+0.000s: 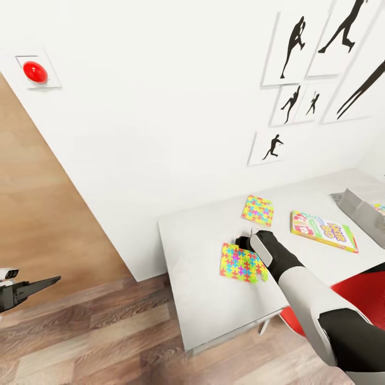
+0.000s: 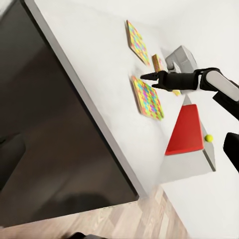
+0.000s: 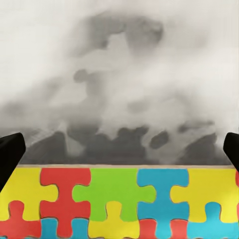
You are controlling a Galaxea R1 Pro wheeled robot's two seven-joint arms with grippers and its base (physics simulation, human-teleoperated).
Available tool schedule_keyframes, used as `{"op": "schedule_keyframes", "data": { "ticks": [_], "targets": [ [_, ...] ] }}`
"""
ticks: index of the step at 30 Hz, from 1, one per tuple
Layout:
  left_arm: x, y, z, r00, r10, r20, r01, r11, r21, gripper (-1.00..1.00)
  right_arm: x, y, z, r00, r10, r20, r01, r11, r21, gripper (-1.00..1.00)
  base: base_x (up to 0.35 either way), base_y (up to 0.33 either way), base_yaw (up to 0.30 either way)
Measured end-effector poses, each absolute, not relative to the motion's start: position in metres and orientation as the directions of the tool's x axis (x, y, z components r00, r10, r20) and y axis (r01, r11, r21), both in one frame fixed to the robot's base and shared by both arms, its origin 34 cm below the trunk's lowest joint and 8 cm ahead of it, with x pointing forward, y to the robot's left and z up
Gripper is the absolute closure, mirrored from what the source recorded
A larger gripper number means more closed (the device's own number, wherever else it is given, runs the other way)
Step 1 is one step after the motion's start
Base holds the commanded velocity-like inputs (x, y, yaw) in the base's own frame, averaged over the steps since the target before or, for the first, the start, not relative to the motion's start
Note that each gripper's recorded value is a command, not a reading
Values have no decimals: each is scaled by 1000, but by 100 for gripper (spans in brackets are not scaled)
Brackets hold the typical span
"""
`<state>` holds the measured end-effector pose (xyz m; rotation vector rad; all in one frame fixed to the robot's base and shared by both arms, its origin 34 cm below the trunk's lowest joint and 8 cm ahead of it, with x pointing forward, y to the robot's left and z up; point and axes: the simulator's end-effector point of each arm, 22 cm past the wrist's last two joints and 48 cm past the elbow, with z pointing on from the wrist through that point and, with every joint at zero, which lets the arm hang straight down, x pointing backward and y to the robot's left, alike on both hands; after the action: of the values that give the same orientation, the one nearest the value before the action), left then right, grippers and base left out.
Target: Put all the toys in the child's room - the three board games (two on the bed and one on the table), the two jigsaw puzzles on the table, and the tennis ball on the table - inside the toy box on the table in the child's room.
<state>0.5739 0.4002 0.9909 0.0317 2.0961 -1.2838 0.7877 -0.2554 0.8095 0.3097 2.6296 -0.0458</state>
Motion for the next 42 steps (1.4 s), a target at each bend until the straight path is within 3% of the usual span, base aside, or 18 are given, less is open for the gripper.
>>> {"op": "schedule_keyframes", "data": {
  "ticks": [42],
  "targets": [
    [574,400,991,-775,-310,-551,350,515,-782,-100,787,-256,810,-855,210,-474,226,974,23,-100,-72,28,0]
  ]
}}
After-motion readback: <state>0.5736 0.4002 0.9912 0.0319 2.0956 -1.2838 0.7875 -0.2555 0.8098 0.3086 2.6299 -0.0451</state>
